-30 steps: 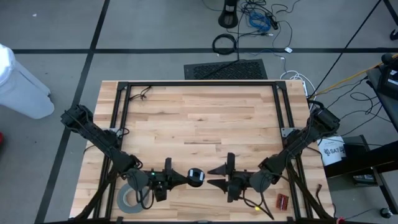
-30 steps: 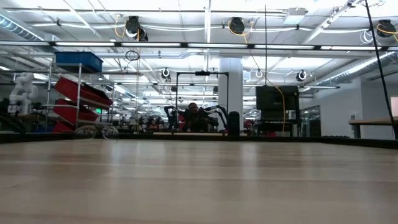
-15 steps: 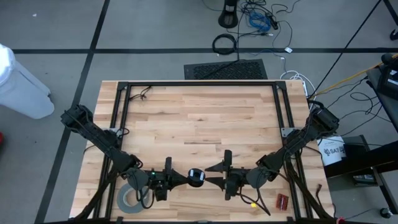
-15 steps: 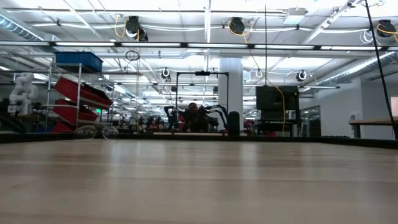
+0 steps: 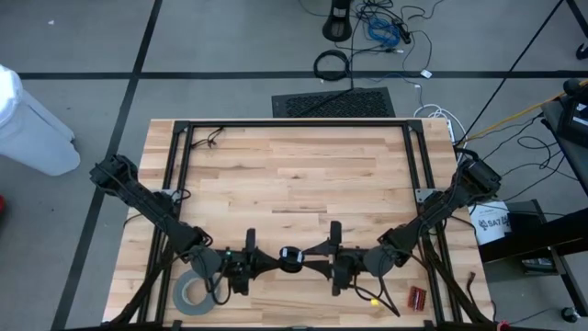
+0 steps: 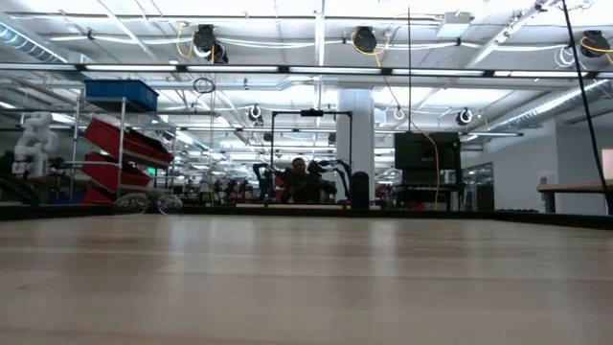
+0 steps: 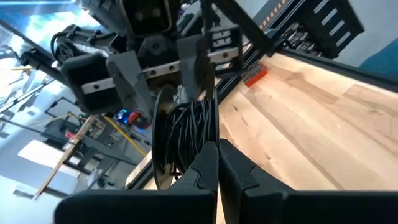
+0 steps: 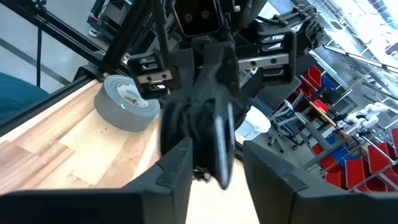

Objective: Coil cords
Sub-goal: Uncoil the black wire from the spool

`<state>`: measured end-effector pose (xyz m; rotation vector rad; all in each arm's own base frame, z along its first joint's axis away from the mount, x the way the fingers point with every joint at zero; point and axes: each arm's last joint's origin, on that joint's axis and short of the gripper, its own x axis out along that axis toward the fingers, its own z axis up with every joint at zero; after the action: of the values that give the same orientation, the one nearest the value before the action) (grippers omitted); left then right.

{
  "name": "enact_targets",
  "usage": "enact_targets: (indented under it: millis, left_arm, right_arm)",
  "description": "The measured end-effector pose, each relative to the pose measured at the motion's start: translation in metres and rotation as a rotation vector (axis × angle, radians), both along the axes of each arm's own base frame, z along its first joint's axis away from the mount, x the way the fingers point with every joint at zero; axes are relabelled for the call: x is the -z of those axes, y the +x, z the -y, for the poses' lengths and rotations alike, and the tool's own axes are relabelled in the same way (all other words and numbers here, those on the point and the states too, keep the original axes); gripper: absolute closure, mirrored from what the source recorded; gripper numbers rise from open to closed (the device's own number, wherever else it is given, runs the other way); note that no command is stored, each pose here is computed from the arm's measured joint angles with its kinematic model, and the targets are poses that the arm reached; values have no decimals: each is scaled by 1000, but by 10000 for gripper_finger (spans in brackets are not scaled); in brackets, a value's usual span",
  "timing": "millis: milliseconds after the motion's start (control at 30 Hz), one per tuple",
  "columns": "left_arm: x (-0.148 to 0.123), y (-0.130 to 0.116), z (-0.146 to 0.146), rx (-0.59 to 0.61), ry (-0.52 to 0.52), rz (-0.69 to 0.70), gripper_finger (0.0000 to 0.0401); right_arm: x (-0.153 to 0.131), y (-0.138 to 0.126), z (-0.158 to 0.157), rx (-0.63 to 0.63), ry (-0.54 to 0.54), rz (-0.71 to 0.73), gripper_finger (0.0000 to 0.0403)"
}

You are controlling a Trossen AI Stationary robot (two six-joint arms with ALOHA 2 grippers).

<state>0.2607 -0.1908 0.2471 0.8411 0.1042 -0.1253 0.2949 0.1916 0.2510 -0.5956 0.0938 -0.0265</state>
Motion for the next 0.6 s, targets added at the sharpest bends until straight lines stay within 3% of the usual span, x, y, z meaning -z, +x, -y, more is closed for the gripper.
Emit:
enact_targets:
  millis: [200, 600]
  left_arm:
    - [0, 0, 0, 14, -2, -2, 401]
    - [0, 0, 0, 14, -7, 3, 401]
  right_arm:
    - [1, 1, 2, 2, 3, -5, 308]
    - [2, 3, 4, -10, 22, -16, 310]
